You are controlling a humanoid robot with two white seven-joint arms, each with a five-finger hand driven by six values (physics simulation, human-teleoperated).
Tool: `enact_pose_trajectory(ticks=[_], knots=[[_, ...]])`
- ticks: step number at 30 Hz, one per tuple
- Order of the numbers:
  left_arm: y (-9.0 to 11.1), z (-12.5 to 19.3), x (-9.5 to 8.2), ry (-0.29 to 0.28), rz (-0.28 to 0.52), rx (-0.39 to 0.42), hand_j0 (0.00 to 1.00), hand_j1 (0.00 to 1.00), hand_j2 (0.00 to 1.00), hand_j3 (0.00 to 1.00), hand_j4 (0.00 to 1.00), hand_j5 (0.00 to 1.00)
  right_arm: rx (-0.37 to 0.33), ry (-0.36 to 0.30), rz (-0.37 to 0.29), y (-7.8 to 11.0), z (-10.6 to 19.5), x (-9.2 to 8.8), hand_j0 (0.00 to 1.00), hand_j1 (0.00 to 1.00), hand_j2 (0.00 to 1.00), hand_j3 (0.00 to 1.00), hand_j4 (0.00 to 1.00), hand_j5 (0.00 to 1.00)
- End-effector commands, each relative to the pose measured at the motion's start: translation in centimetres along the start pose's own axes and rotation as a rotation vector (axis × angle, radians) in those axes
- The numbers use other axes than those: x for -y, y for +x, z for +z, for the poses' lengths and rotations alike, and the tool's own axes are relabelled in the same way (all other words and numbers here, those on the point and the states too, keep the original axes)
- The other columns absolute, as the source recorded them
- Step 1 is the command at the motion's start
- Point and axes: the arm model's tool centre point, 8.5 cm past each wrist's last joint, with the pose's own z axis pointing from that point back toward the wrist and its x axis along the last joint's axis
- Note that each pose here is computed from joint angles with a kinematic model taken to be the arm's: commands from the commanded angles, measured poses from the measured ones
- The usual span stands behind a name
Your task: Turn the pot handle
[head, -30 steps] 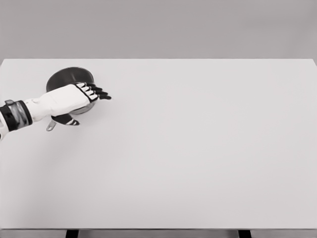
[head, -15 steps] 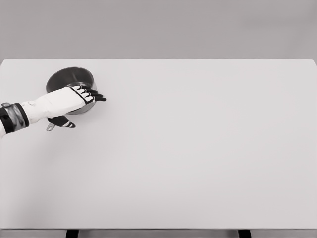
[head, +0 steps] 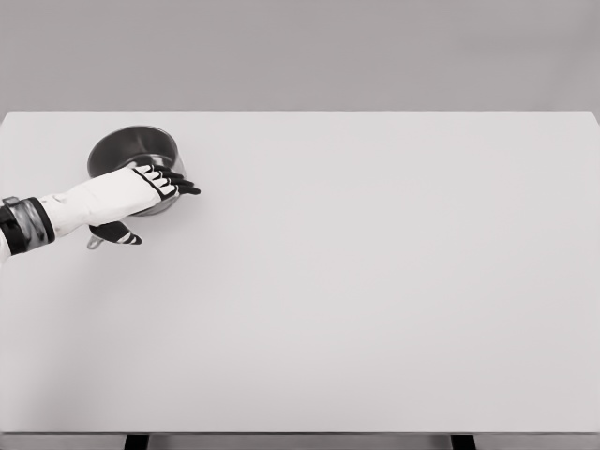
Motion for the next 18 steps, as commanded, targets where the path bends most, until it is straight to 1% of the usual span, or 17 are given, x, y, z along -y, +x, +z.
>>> enact_pose_trajectory(ticks=[1, 18], knots=[[0.01, 0.04, -0.10, 0.005, 0.004, 0.000, 1.00, 1.00, 1.00, 1.00, 1.00, 1.00, 0.000, 0.000, 0.000, 0.00, 0.00, 0.00, 1.00, 1.00, 1.00, 1.00, 1.00, 1.00], [-0.51, 0.72, -0.93, 0.026, -0.007, -0.020, 1.00, 1.00, 1.00, 1.00, 1.00, 1.00, 0.000, 0.000, 0.000, 0.00, 0.00, 0.00, 1.00, 1.00, 1.00, 1.00, 1.00, 1.00]])
